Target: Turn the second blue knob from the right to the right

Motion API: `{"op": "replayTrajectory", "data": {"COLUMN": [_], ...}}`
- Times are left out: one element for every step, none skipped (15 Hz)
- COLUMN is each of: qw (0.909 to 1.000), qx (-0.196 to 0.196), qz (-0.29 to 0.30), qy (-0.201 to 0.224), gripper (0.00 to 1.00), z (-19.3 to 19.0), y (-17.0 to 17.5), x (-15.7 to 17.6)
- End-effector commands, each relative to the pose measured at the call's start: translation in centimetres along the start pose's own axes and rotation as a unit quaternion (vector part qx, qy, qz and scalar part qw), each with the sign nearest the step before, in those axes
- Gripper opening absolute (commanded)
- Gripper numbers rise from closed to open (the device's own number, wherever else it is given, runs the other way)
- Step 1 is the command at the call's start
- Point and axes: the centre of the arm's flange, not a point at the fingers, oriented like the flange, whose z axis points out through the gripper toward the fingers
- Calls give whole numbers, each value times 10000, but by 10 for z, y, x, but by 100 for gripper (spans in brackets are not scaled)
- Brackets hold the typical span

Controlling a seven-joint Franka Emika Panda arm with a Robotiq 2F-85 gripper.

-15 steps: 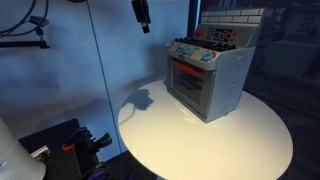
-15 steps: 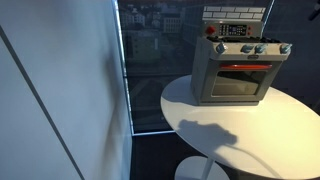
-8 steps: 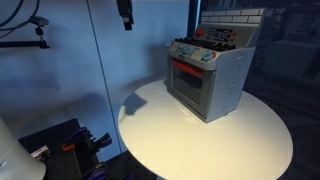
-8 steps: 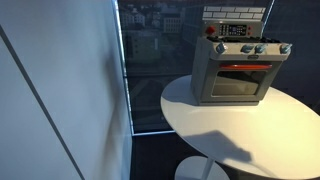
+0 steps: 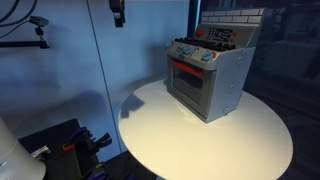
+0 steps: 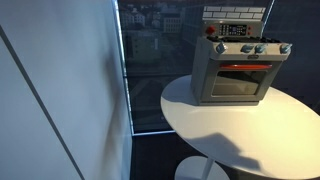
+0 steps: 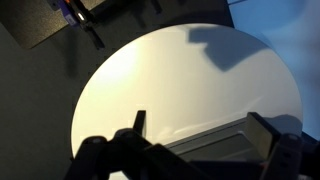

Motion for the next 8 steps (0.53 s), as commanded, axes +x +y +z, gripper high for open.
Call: {"op": "replayTrajectory", "data": {"qw": [9999, 9999, 10000, 10000, 10000, 10000, 10000, 10000], "qx": [-85, -101, -39, -43, -44, -44, -45, -45], "qz": [-95, -97, -13, -11, -12, -12, -13, -13], "qy": [-64, -73, -51, -57, -58, -59, -59, -59], "gripper": [100, 100, 100, 100, 100, 100, 100, 100], "z": [-12, -10, -2, -2, -2, -2, -2, -2], "y": [5, 6, 3, 3, 3, 3, 3, 3], "x": [1, 2, 0, 0, 0, 0, 0, 0]}}
